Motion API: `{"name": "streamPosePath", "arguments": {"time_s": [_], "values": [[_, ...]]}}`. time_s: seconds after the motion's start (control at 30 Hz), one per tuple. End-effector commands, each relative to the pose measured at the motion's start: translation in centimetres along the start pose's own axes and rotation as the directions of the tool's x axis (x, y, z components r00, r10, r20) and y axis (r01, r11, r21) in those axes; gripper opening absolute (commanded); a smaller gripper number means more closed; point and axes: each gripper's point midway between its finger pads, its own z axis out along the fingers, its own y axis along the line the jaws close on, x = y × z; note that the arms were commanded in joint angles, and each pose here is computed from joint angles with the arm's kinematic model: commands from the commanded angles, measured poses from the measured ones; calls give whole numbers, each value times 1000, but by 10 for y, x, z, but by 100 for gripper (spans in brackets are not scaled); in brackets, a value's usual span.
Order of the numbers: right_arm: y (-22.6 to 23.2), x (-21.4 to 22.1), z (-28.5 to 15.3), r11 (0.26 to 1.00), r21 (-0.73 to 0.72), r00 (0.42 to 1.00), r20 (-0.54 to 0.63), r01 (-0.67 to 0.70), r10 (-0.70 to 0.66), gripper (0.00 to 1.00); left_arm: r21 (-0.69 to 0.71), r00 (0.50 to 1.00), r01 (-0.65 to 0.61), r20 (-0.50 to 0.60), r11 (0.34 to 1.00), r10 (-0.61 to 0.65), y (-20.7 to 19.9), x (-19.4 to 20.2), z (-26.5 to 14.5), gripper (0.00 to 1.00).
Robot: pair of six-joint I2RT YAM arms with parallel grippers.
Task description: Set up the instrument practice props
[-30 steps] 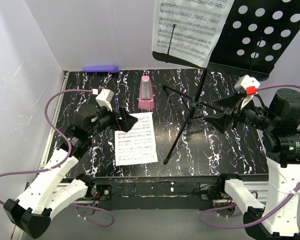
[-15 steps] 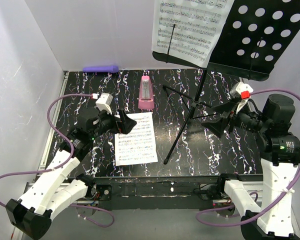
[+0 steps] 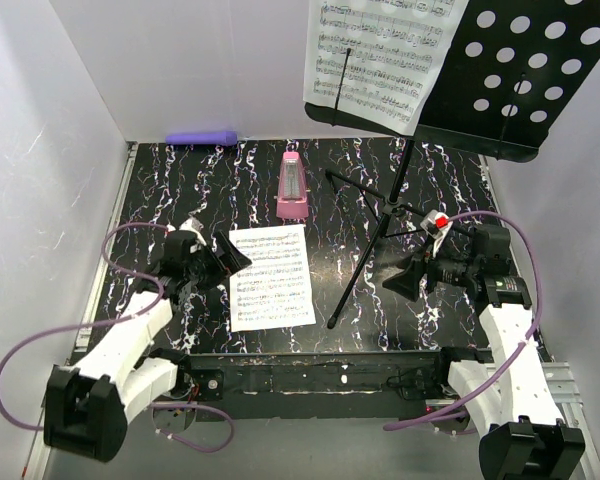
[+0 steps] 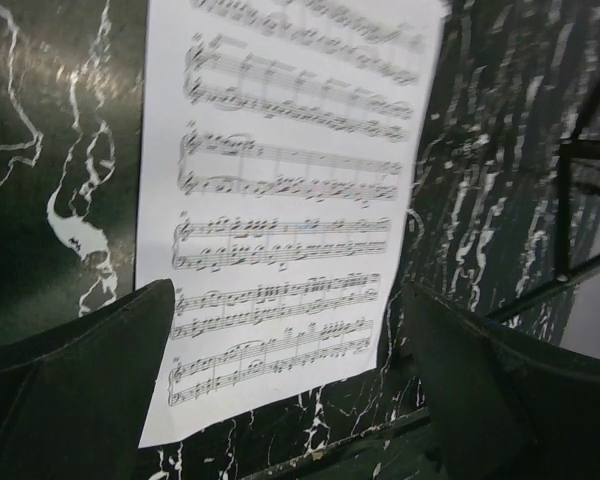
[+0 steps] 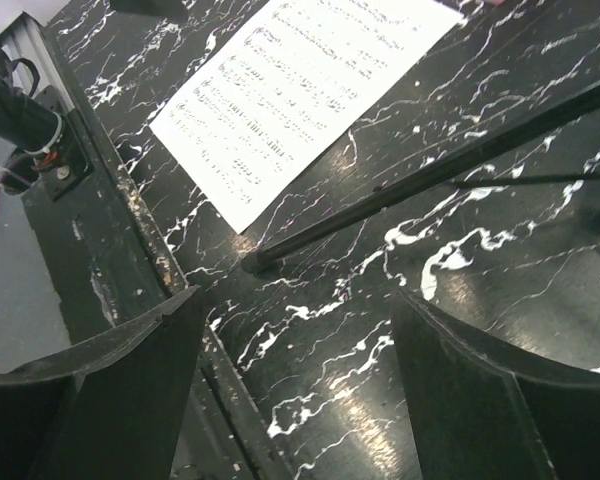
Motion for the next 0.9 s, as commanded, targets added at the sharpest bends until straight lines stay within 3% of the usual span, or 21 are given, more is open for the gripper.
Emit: {"name": "streamPosePath", "arguments": {"time_s": [0.0,0.63,0.87], "values": [[-3,-22,2,984,-21,981,85,176,-174,82,-175,988,84,-114,981,-105,25,16,12,98],[10,-10,7,979,-126,985,82,162,-153,83,-318,951,102,-246,943,-186,72,60,39,98],[39,14,34,941,-263,966,-92,212,-243,82,-303,951,113,-243,946,-191,71,63,38,98]]}}
